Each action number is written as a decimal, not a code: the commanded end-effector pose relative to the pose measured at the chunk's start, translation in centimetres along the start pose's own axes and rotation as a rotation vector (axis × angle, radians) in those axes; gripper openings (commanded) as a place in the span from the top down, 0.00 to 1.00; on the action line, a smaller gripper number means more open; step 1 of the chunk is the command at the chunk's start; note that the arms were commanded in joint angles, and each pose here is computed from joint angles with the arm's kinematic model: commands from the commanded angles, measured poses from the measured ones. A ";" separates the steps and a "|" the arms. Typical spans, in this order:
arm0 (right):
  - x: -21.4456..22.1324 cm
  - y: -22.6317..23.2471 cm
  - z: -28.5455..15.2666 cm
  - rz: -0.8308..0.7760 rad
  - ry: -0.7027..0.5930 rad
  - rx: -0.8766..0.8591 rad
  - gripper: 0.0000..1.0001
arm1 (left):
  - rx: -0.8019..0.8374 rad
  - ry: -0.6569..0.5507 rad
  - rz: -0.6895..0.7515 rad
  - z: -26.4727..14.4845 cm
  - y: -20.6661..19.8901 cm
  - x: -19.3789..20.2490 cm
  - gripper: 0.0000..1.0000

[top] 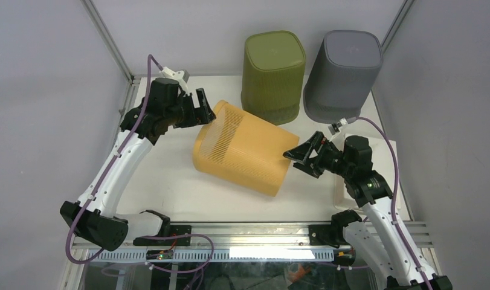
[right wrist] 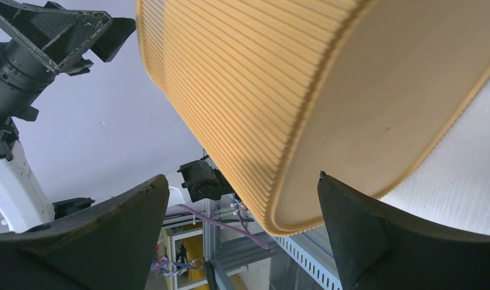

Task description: Turn the large container upside down

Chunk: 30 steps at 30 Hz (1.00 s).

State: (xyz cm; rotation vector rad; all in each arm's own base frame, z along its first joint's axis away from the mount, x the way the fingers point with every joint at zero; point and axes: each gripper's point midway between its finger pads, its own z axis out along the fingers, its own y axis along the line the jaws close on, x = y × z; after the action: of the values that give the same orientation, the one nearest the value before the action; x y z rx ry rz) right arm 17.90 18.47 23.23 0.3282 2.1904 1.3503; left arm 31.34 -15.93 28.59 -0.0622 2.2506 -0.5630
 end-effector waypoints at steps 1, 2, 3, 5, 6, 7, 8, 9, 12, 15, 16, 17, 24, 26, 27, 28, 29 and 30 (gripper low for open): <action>-0.6 0.4 -0.1 0.002 -0.061 -0.038 0.03 | -0.078 0.016 0.036 1.1 1.5 1.1 0.16; -0.5 0.2 0.0 0.010 -0.053 -0.032 0.03 | -0.092 0.028 0.036 1.5 1.9 1.5 0.16; -0.3 0.1 0.1 0.012 -0.045 -0.030 0.03 | -0.106 0.037 0.037 1.7 2.3 1.8 0.16; -0.3 0.1 0.2 0.011 -0.034 -0.033 0.03 | -0.136 0.053 0.039 2.3 3.1 2.5 0.16; -0.2 0.2 0.3 0.010 -0.030 -0.037 0.03 | -0.148 0.059 0.040 2.5 3.4 2.8 0.16; -0.2 0.2 0.3 0.007 -0.022 -0.045 0.03 | -0.160 0.065 0.040 2.7 3.7 3.0 0.17; -0.1 0.3 0.5 0.005 -0.012 -0.054 0.03 | -0.173 0.069 0.040 2.8 4.1 3.3 0.17; 0.0 0.3 0.6 0.008 0.000 -0.060 0.03 | -0.181 0.072 0.041 2.9 4.2 3.5 0.18; -0.1 0.6 1.0 0.016 0.011 -0.077 0.03 | -0.184 0.066 0.041 2.9 4.5 3.7 0.18; -0.7 1.6 1.0 0.011 -0.010 -0.115 0.04 | -0.193 0.066 0.049 3.0 4.8 4.0 0.18; -0.8 2.0 1.0 0.009 -0.011 -0.128 0.04 | -0.195 0.072 0.052 3.1 4.9 4.1 0.18; -1.0 2.4 0.9 0.006 -0.013 -0.139 0.04 | -0.198 0.079 0.055 3.3 5.0 4.4 0.18; -1.6 6.4 -0.5 -0.046 -0.009 -0.235 0.05 | -0.196 0.144 0.058 4.9 5.8 6.5 0.18; -1.8 7.8 -1.0 -0.044 -0.013 -0.278 0.05 | -0.188 0.149 0.058 5.2 5.7 6.8 0.18; -2.0 8.8 -1.3 -0.051 -0.022 -0.315 0.05 | -0.184 0.151 0.057 5.3 5.7 6.9 0.18; -2.2 9.5 -1.6 -0.050 -0.029 -0.340 0.05 | -0.181 0.153 0.056 5.4 5.7 6.9 0.18; -2.3 10.2 -1.9 -0.053 -0.037 -0.363 0.05 | -0.177 0.155 0.056 5.5 5.6 7.0 0.18; -2.4 10.8 -2.2 -0.058 -0.045 -0.384 0.05 | -0.174 0.158 0.056 5.6 5.6 7.1 0.18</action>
State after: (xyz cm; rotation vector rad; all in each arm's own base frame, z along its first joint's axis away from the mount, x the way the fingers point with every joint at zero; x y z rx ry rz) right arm 19.02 19.97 26.21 0.3265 2.0852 1.5191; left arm 32.99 -15.55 22.72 -0.0918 2.2870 -0.4588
